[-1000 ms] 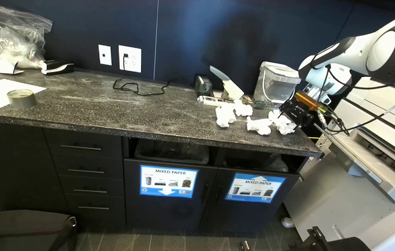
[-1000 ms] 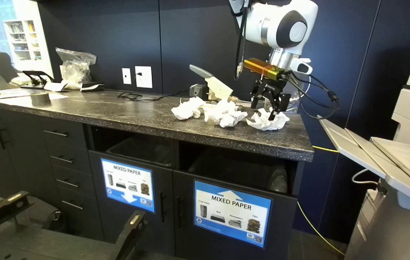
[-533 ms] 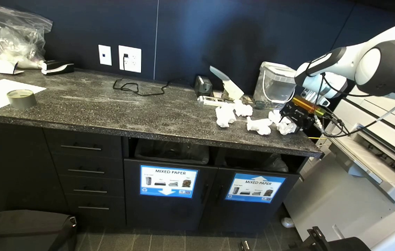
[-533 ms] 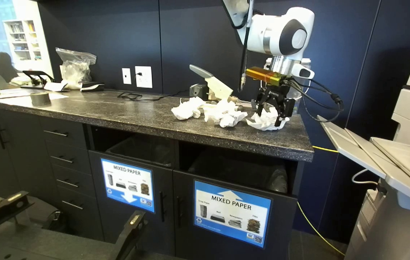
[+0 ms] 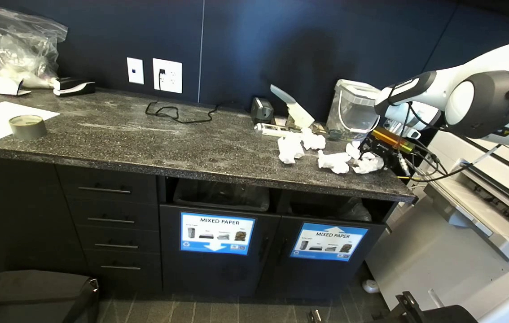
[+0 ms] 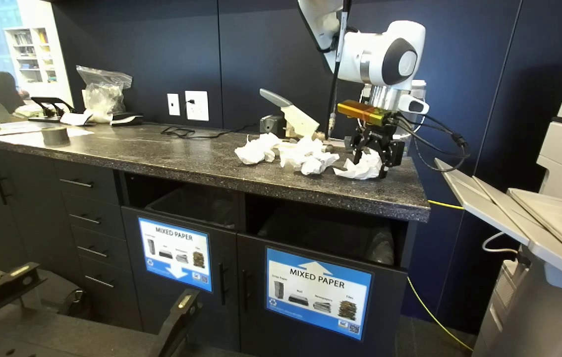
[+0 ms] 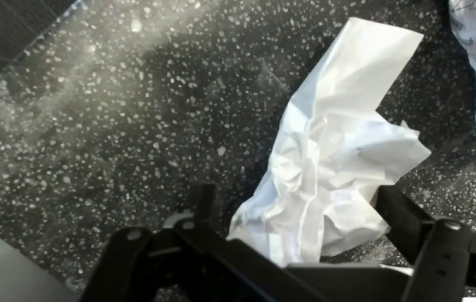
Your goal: Pick up the papers from the counter and put them in the bin
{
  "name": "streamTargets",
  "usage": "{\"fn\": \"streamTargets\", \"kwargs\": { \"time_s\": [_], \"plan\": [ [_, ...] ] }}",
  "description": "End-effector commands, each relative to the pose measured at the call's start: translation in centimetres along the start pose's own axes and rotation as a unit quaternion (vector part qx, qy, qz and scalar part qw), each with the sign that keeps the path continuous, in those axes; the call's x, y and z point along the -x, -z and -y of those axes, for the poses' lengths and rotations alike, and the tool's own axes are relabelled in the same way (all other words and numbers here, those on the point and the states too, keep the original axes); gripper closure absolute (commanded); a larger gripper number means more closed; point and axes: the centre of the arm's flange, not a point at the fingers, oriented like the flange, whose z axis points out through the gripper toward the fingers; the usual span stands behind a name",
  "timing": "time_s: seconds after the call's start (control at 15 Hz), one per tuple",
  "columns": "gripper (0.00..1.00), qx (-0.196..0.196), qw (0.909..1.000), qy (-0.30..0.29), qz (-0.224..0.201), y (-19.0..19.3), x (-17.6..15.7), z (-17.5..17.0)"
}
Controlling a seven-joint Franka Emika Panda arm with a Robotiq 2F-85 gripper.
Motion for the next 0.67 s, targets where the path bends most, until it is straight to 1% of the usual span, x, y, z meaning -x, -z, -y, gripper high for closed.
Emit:
{"fn": "streamTargets", "kwargs": {
  "time_s": [0.0,0.2,0.33,0.47,0.6],
  "plan": [
    [0.34,0.013,0.9999,0.003,-0.011,0.08,-1.99,1.21],
    [0.58,0.014,0.9998,0.005,-0.011,0.04,-2.08,1.32],
    [0.72,0.016,0.9998,0.008,-0.010,0.13,-2.01,1.39],
    [0.85,0.023,0.9996,0.016,0.001,0.11,-1.83,1.40],
    [0.87,0.030,0.9992,0.026,0.006,0.04,-1.46,1.35]
  ]
}}
